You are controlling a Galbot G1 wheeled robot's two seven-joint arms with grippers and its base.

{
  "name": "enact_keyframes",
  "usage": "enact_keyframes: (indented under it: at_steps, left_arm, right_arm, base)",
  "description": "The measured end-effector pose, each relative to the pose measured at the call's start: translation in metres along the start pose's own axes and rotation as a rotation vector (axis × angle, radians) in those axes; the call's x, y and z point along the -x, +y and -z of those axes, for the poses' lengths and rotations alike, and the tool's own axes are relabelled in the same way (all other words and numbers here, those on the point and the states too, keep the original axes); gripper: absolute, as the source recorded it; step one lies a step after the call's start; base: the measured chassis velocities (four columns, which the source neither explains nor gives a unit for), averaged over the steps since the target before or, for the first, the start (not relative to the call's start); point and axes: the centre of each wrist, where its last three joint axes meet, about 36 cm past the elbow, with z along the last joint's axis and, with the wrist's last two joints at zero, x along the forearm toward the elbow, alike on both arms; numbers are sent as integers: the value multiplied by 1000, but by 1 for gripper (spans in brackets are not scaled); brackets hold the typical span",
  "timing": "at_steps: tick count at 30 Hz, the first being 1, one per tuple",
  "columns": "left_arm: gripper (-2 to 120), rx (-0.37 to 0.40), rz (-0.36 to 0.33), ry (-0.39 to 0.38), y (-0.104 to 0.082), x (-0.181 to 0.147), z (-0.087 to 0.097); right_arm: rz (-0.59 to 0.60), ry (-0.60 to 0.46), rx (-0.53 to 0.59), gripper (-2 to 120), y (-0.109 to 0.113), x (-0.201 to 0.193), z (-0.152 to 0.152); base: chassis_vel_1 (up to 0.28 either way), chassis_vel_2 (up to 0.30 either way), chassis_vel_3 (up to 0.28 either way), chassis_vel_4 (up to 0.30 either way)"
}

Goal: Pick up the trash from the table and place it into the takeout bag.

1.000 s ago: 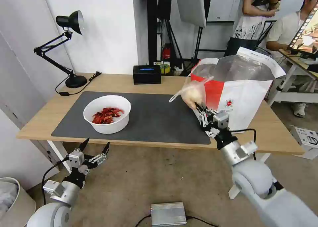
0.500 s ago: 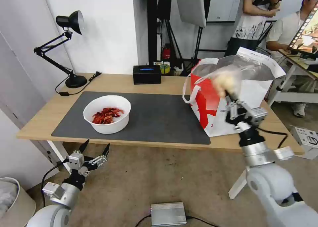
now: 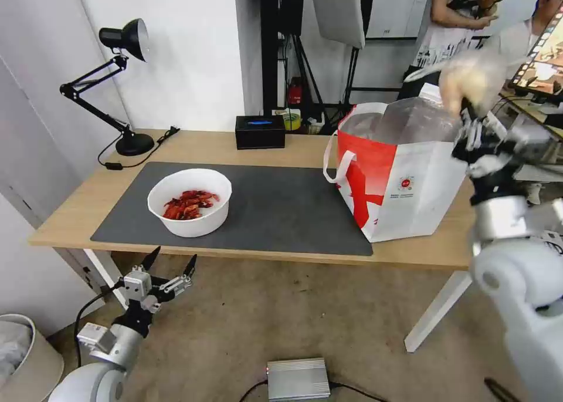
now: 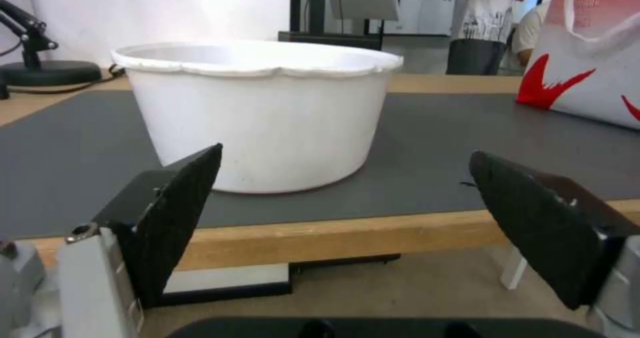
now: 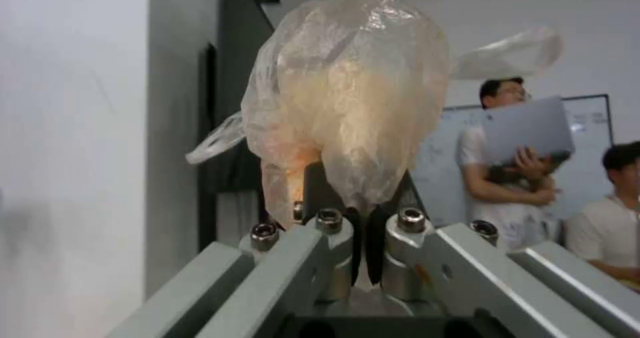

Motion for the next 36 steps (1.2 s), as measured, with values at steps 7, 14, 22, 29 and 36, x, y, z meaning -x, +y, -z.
enact_keyframes:
  at_steps: [7, 14, 22, 29, 36]
  left_arm:
    - [100, -3, -2, 6, -1, 0, -3]
    - [100, -1, -9, -3, -1, 4, -1]
    - [100, -1, -7, -7, 1, 4, 1]
    - [100, 0, -9, -8, 1, 5, 2]
    - [100, -3, -14, -10, 0, 7, 3]
  right_arm:
    - [-40, 136, -25, 1, -16, 34, 17]
    - [-102, 356, 24, 1, -13, 74, 21]
    - [-184, 537, 91, 1, -7, 112, 31]
    - [-227, 679, 142, 1, -8, 132, 39]
    - [-239, 760, 178, 1, -5, 141, 41]
  base:
    - [0, 0, 0, 0]
    - [0, 0, 0, 0]
    - [0, 0, 0, 0]
    - [0, 0, 0, 0]
    - [0, 0, 0, 0]
